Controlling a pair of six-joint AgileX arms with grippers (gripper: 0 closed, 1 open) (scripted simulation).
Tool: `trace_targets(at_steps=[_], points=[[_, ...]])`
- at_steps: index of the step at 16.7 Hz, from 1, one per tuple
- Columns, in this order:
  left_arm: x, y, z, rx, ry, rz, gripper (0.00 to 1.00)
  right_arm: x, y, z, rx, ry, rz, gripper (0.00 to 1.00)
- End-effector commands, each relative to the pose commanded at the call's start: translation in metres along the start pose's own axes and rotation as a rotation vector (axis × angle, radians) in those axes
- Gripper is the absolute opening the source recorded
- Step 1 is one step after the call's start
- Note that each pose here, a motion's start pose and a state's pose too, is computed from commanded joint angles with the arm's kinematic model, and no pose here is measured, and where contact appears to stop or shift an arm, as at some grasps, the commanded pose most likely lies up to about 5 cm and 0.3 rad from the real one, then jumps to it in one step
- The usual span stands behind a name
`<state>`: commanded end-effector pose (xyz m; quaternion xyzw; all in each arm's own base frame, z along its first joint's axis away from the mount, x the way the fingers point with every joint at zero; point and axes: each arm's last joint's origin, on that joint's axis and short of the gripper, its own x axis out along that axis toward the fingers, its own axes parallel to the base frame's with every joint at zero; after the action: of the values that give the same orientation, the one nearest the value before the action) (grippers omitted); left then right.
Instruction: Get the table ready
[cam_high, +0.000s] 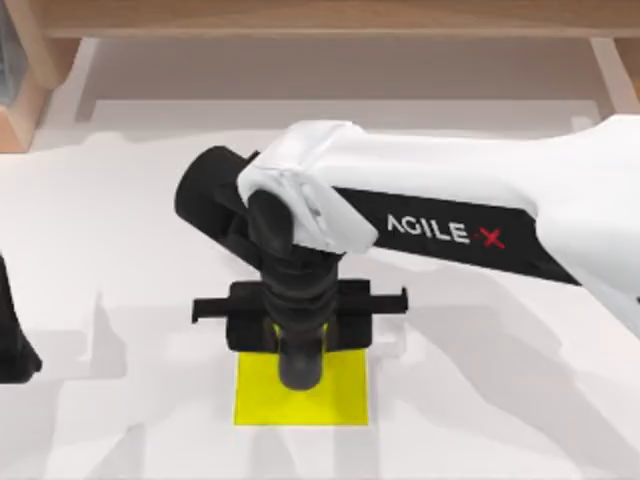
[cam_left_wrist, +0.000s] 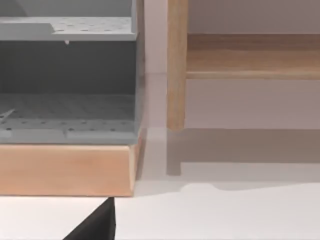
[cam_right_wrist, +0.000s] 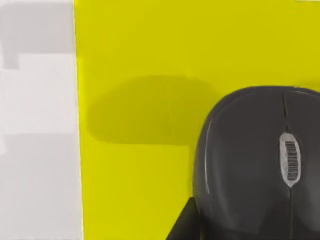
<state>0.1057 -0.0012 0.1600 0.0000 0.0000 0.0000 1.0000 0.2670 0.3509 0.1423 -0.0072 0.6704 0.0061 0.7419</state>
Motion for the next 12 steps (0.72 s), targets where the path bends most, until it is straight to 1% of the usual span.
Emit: trace_targets(at_steps=[4, 12], points=[[0.0, 0.0, 0.0, 0.0, 0.0, 0.0, 1.0, 0.0, 0.0, 0.0, 0.0, 0.0, 0.0, 0.0], [0.0, 0.0, 0.0, 0.0, 0.0, 0.0, 1.0, 0.0, 0.0, 0.0, 0.0, 0.0, 0.0, 0.6]])
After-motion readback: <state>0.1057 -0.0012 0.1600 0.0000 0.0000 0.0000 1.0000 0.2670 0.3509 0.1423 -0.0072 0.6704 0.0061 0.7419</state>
